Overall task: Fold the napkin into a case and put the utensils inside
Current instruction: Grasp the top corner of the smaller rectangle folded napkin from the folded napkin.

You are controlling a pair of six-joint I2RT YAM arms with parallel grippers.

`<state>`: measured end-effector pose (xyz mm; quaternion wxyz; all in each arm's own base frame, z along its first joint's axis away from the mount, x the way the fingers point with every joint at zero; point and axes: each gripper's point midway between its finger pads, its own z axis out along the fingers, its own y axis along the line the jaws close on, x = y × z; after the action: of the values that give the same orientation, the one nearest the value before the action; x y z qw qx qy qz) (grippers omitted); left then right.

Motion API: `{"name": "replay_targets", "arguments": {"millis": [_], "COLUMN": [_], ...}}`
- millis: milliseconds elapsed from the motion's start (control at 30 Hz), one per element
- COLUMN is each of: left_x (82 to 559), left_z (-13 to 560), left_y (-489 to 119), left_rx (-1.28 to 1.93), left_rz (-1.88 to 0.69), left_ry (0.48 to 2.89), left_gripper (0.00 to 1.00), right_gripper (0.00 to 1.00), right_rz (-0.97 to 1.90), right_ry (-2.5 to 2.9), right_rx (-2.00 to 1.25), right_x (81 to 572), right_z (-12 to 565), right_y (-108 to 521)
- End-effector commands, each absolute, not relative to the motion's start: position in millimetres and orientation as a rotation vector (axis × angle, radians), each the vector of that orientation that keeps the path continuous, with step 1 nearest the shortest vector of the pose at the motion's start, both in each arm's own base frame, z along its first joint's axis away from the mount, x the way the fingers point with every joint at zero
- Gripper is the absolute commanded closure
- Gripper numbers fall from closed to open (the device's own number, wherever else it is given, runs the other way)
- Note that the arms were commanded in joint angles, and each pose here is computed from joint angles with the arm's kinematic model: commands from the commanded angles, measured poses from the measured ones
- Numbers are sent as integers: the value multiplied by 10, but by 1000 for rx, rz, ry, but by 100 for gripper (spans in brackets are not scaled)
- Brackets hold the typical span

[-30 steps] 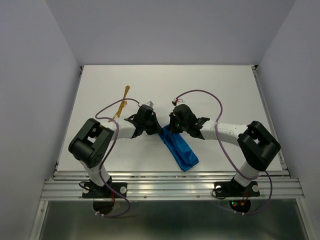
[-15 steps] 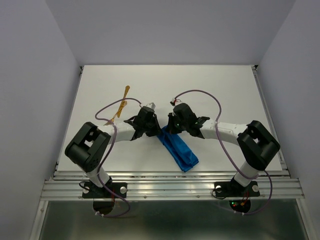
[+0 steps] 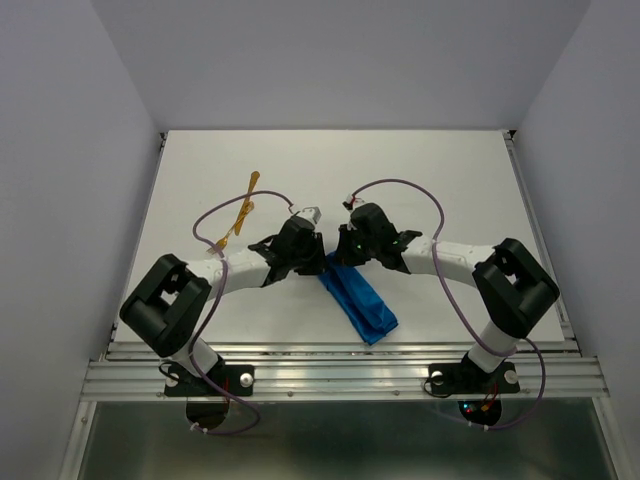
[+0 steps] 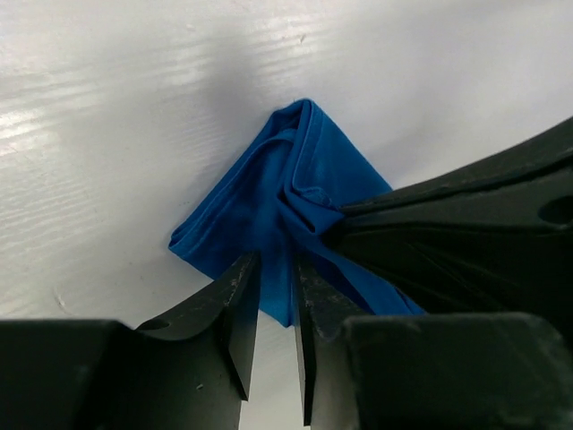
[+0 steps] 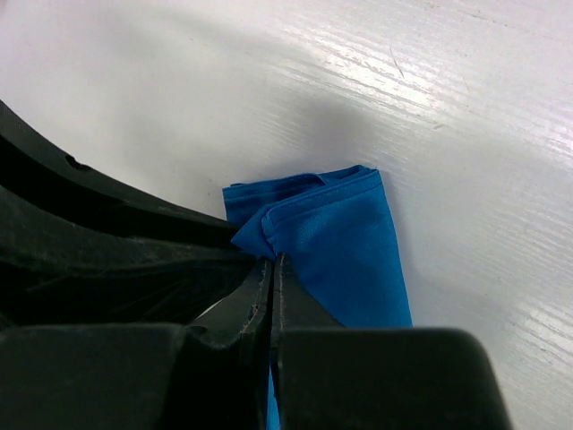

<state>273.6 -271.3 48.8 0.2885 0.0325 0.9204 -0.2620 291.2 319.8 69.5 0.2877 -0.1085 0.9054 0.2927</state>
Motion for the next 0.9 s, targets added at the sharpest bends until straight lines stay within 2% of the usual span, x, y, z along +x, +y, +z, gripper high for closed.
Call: {"name": "replay_targets", "arguments": {"millis": [0,200,333,767,867], "left_x": [2726,2692,2756,2842,2842], "left_z": [546,462,525,300,275], "left_y": [-2743,-2855,-2922,-2957,-2967], "left_rx": [198,257,265,310,308], "left_rz": [-624,-579,-542,-395,-386], "left_ry": [2434,2449,2422,2461,2464], "left_gripper": [67,56,55,67,76], "right_gripper": [99,99,99,99,99], "right_rz": [843,856,860,875,873], "right_ry": [2355,2349,2349,2350,2352], "right_rx": [-291,-297,-288,-296,-298], "right_x": [3021,3016,3037,3021,3016], "right_z": [876,910,919,930,921], "right_y": [3309,3325,3304,3321,3316]}}
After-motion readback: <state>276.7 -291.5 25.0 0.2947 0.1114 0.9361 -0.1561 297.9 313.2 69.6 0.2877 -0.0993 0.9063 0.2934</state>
